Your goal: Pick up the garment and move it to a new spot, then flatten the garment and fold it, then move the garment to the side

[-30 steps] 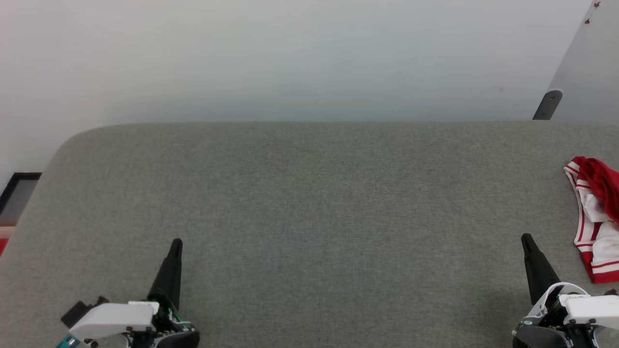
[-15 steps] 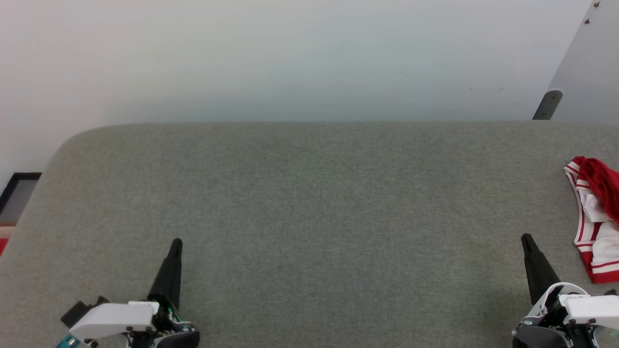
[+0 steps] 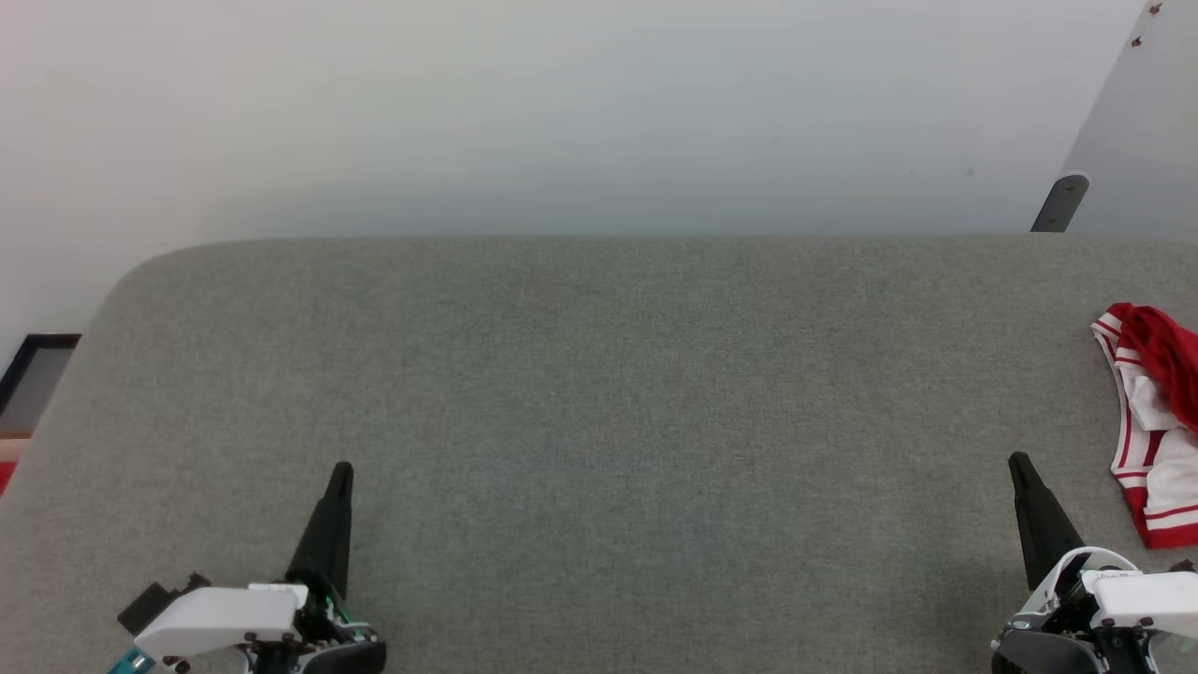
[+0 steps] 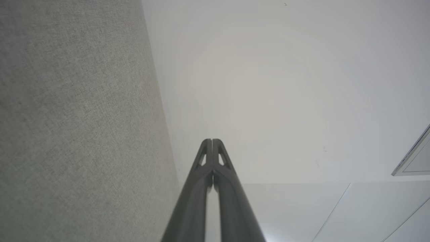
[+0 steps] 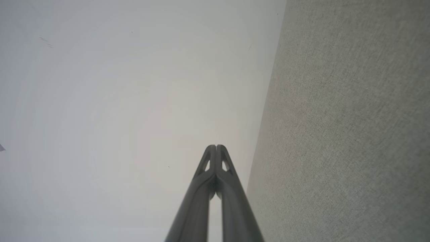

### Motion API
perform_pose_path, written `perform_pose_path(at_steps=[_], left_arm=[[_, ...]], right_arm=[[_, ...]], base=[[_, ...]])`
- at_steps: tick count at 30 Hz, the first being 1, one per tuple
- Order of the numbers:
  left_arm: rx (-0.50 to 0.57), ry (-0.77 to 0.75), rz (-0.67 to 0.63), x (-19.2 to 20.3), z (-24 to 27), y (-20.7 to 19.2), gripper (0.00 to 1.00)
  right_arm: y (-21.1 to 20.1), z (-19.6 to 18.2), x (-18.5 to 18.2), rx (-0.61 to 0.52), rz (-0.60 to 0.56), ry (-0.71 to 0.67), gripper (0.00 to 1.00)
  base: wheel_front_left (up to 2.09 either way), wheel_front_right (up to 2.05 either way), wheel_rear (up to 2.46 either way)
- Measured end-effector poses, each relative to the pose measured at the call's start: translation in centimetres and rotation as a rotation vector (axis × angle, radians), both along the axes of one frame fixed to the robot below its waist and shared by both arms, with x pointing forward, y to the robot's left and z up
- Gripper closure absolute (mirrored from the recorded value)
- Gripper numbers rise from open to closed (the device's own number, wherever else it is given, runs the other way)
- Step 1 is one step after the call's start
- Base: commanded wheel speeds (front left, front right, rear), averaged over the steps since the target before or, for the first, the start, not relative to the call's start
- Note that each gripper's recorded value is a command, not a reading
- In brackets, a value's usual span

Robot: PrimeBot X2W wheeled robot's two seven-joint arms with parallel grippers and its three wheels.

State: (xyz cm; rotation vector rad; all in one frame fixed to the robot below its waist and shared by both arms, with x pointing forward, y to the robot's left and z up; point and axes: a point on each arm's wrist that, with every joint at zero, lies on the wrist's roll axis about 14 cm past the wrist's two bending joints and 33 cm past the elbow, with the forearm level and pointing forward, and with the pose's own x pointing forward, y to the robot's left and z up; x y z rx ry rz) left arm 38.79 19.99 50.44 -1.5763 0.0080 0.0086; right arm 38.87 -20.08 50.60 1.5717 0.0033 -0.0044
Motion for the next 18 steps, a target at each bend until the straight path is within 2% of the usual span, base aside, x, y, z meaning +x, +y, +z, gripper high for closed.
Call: perform_pose_path(at_steps=[18], left_arm=[[0.0, 0.0, 0.0, 0.0, -0.01, 0.0, 1.0]], right_arm=[[0.0, 0.0, 0.0, 0.0, 0.0, 0.0, 1.0]], base=[[0.0, 0.0, 0.0]])
